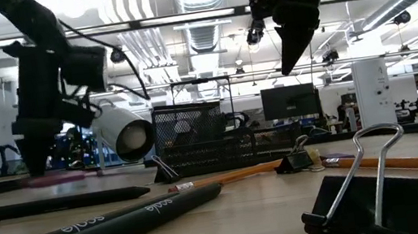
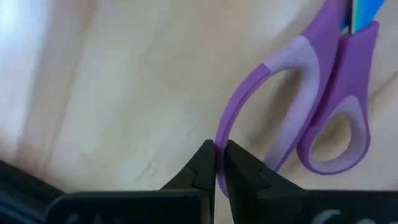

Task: Pick and place office supplies into organizer
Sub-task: Put the purple scissors into the black desk organizer

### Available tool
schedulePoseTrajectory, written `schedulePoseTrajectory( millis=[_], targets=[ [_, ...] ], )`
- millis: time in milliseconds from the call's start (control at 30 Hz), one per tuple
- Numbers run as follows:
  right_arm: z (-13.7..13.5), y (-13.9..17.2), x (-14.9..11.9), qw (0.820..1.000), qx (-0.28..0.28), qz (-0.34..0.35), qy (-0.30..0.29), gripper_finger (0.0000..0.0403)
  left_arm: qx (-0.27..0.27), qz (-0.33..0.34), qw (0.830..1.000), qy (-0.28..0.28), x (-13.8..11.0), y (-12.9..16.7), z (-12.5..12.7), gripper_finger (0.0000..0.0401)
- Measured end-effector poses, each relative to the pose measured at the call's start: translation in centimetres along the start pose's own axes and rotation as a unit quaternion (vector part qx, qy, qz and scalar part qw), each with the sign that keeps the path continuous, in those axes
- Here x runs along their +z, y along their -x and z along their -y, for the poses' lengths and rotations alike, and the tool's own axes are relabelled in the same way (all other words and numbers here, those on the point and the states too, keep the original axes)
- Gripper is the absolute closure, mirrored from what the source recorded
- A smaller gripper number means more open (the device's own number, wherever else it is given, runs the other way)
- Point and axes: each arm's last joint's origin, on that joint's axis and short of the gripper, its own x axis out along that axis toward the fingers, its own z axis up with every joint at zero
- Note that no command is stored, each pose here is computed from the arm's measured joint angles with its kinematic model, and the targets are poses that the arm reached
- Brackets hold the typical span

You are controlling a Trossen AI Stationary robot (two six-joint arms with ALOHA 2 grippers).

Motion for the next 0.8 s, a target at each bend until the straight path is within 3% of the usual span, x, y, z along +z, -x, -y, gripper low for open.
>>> schedulePoseTrajectory(
  millis=[233, 533, 800],
  targets=[
    [0.2, 0.0, 0.5, 0.999, -0.037, 0.031, -0.018, 0.0181, 0.032, 0.013, 0.999, 0.003, -1.8, 3.4, 1.0, 0.04],
    [0.5, 0.3, 1.6, 0.987, -0.114, 0.097, -0.056, 0.0181, 0.106, 0.096, 0.989, -0.03, -2.7, 11.8, 1.9, 0.04],
    [0.9, 0.5, 1.6, 0.978, -0.162, 0.111, -0.073, 0.0181, 0.192, 0.133, 0.963, -0.137, -0.9, 16.4, 3.8, 0.0401]
  ],
)
